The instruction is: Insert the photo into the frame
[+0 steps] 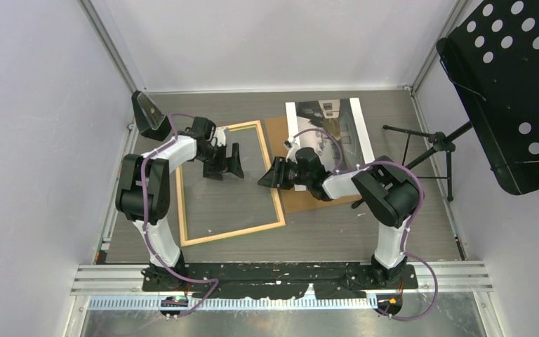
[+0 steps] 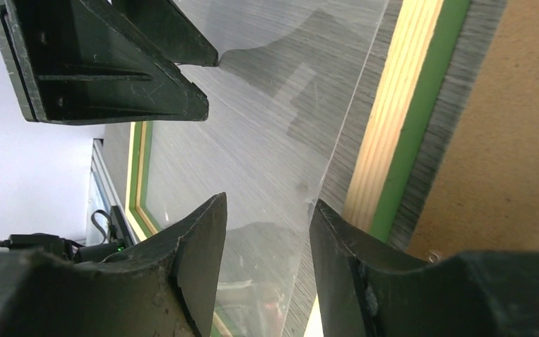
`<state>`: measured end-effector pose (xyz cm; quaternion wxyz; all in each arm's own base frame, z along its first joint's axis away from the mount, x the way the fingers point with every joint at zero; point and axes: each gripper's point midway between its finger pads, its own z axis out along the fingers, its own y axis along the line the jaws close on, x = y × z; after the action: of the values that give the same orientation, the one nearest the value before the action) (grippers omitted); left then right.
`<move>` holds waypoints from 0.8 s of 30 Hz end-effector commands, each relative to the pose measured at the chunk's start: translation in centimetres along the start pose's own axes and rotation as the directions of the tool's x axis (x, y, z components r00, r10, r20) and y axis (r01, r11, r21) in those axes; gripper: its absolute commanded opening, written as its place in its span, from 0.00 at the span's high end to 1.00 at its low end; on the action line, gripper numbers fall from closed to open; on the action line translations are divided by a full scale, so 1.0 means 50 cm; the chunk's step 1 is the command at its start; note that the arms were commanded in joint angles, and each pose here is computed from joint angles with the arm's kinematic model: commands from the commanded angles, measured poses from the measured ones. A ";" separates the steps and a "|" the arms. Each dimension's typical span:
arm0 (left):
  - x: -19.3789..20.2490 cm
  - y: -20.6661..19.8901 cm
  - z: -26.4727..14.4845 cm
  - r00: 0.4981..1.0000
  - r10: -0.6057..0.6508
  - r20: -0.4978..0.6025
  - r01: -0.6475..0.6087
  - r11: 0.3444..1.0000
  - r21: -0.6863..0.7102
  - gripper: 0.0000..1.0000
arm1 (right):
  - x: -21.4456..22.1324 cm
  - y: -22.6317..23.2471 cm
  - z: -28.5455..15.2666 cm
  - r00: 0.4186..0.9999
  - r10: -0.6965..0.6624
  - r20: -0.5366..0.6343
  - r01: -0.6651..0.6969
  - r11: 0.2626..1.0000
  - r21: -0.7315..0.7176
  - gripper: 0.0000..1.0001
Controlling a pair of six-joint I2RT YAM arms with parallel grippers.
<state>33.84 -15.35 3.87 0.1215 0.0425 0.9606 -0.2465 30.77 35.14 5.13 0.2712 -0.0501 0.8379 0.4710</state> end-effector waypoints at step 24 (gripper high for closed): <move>-0.005 0.004 0.011 1.000 0.009 0.001 -0.009 1.000 -0.007 0.05 | -0.120 0.046 -0.083 0.948 -0.272 0.164 0.268 0.962 0.046 0.46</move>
<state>33.86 -15.35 3.85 0.1216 0.0427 0.9606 -0.2463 32.58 32.64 9.46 0.3601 -0.0994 0.8198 0.4340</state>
